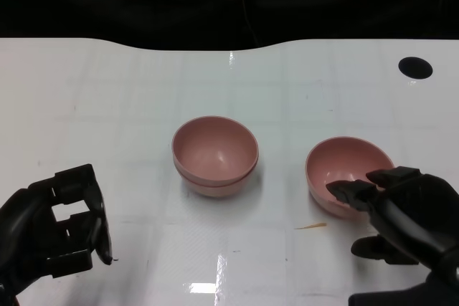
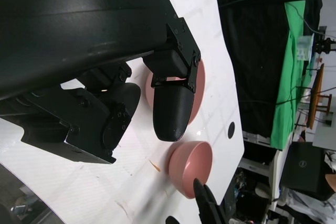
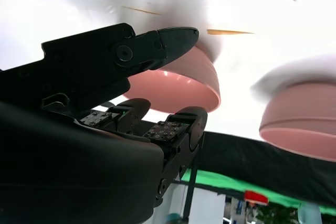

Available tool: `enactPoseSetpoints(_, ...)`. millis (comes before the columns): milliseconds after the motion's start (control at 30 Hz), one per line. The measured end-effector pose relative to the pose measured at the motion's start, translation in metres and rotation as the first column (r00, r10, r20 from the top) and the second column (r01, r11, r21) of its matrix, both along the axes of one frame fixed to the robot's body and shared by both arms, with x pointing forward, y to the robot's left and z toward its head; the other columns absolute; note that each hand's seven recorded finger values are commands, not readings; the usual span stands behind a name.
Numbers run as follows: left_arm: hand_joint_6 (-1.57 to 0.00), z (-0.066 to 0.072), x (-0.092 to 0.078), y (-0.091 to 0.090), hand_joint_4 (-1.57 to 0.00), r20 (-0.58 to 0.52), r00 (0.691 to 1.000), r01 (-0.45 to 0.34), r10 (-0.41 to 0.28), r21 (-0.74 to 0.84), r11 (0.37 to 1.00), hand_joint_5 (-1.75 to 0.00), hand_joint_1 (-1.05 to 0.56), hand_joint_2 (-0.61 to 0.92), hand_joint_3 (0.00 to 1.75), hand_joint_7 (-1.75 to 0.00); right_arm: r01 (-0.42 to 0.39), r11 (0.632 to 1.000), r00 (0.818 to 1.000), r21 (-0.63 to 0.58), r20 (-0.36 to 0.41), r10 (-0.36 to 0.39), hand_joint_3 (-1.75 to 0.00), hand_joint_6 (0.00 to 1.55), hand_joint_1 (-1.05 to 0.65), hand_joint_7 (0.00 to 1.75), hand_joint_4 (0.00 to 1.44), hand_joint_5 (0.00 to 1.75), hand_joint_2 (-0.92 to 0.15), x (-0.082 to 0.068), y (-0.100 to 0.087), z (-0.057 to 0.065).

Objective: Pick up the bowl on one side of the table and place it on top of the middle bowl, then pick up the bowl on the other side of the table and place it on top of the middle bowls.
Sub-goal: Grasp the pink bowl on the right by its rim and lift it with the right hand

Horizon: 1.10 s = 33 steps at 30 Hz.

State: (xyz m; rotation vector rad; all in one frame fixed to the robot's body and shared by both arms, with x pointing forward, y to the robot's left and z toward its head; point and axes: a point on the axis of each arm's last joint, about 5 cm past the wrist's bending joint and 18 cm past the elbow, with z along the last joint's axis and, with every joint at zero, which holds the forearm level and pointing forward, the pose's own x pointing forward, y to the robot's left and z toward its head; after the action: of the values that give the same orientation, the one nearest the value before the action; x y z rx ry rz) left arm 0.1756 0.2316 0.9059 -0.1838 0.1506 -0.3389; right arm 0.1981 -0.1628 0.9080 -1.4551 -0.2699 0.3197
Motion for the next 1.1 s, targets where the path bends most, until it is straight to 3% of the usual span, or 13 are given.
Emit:
enactPoseSetpoints(467, -0.71, 0.000, 0.000, -0.003, -0.90, -0.006, 1.000, -0.019, 0.019, 0.007, 1.000, -1.75, 0.19, 0.71, 1.31, -1.75, -0.036, 0.998, 0.999, -0.044, -0.039, 0.034, -0.11, 0.53, -0.74, 0.01, 0.57, 0.02, -0.92, 0.033, 0.004, -0.006)
enactPoseSetpoints(667, -0.70, -0.001, 0.000, -0.004, -0.89, -0.007, 0.999, -0.034, 0.034, 0.011, 0.999, -1.75, 0.19, 0.73, 1.28, -1.75, -0.031, 0.997, 0.997, -0.067, -0.079, 0.025, -0.13, 0.55, -0.73, 0.02, 0.59, 0.02, -0.92, 0.042, 0.007, -0.018)
enactPoseSetpoints(833, -0.70, 0.000, -0.001, -0.005, -0.88, -0.008, 0.998, -0.064, 0.064, 0.028, 0.998, -1.75, 0.19, 0.73, 1.26, -1.75, -0.007, 0.999, 0.996, -0.037, -0.092, 0.004, -0.14, 0.58, -0.72, 0.02, 0.62, 0.03, -0.92, 0.045, 0.011, -0.041)
enactPoseSetpoints(1100, -0.69, 0.001, -0.002, -0.008, -0.85, -0.002, 0.995, -0.096, 0.096, 0.047, 0.994, -1.75, 0.19, 0.74, 1.24, -1.75, -0.014, 1.000, 0.999, -0.006, -0.045, 0.013, -0.14, 0.60, -0.67, 0.02, 0.64, 0.03, -0.92, 0.050, 0.020, -0.057)
